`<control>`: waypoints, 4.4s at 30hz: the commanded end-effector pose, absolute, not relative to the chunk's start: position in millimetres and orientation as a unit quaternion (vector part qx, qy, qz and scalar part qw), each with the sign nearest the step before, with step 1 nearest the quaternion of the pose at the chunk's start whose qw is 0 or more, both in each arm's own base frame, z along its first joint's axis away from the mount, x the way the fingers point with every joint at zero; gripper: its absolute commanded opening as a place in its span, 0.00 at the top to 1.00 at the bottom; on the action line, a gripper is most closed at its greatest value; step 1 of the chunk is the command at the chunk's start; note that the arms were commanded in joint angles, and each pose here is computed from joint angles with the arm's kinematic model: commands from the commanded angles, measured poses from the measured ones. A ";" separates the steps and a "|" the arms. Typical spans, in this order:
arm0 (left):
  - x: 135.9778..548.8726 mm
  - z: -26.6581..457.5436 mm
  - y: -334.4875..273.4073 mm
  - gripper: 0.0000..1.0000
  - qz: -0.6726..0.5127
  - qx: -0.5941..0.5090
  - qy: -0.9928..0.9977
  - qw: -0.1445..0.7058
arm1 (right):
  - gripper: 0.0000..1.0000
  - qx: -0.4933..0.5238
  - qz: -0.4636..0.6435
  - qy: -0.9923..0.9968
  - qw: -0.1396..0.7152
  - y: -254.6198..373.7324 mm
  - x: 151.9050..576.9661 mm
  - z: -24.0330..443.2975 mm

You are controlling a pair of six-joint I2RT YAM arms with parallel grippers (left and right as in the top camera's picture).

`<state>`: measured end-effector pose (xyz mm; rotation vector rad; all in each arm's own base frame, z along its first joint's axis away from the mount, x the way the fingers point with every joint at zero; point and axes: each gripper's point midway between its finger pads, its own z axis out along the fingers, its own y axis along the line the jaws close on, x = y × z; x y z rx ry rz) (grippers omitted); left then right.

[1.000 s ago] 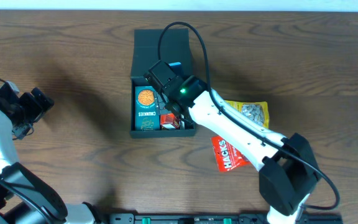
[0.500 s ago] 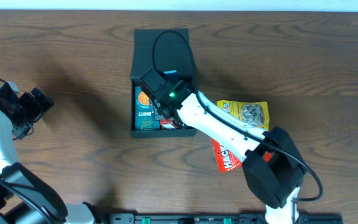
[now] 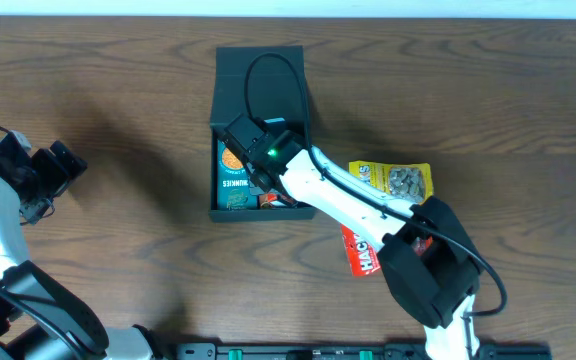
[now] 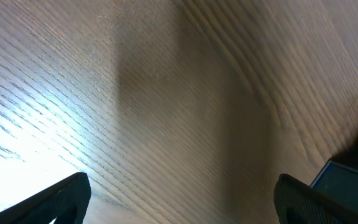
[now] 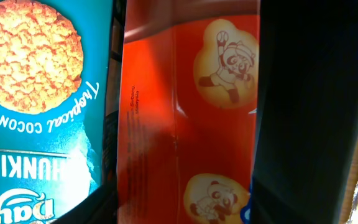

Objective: Pack container
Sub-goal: 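Lower the Hello Panda box upright, release it and press it down, then withdraw the right gripper and move it over the yellow Hacks bag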

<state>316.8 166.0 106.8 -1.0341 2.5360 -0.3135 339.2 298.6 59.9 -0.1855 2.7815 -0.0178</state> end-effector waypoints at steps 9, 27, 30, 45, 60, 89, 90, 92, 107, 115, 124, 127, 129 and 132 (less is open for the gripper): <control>323.3 119.8 165.6 0.05 -0.121 -0.365 0.899 0.210 | 0.60 -0.070 0.019 0.974 0.212 319.8 357.0 111.1; 323.1 119.8 165.5 0.05 -0.122 -0.370 0.897 0.209 | 0.55 -0.090 0.118 0.969 0.198 379.0 330.4 129.8; 323.2 119.8 165.5 0.05 -0.122 -0.370 0.897 0.209 | 0.55 -0.074 0.120 0.971 0.192 370.2 339.1 128.9; 325.1 120.7 167.1 0.05 -0.121 -0.369 0.896 0.214 | 0.98 -0.082 0.024 0.981 0.172 310.9 363.1 97.3; 325.2 120.8 167.2 0.05 -0.121 -0.369 0.896 0.215 | 0.98 -0.115 0.012 0.987 0.111 323.7 342.3 48.7; 325.5 120.9 167.2 0.05 -0.120 -0.369 0.896 0.215 | 0.99 -0.074 -0.067 0.967 0.233 197.5 402.5 196.0; 325.6 121.0 167.5 0.05 -0.120 -0.369 0.896 0.216 | 0.99 -0.063 -0.075 0.970 0.222 183.3 406.0 191.3; 325.8 121.1 167.7 0.05 -0.120 -0.369 0.896 0.216 | 0.98 -0.045 -0.091 0.976 0.193 151.6 411.0 175.3; 325.8 121.0 167.5 0.05 -0.120 -0.368 0.896 0.216 | 0.10 -0.057 -0.122 0.991 0.011 65.6 353.3 49.2; 325.0 120.7 167.0 0.05 -0.120 -0.369 0.896 0.214 | 0.14 -0.056 -0.119 0.991 0.022 65.1 350.6 24.4; 325.0 120.7 167.0 0.05 -0.120 -0.369 0.896 0.214 | 0.59 -0.057 -0.114 0.991 0.027 65.6 347.5 9.5; 325.0 120.7 167.0 0.05 -0.120 -0.369 0.896 0.214 | 0.74 -0.057 -0.112 0.992 0.028 66.3 348.0 9.4; 325.0 120.7 167.0 0.05 -0.120 -0.369 0.896 0.214 | 0.86 -0.057 -0.111 0.992 0.030 66.6 348.8 9.4; 325.0 120.7 167.0 0.05 -0.120 -0.369 0.896 0.214 | 0.96 -0.056 -0.111 0.992 0.030 66.7 349.1 9.5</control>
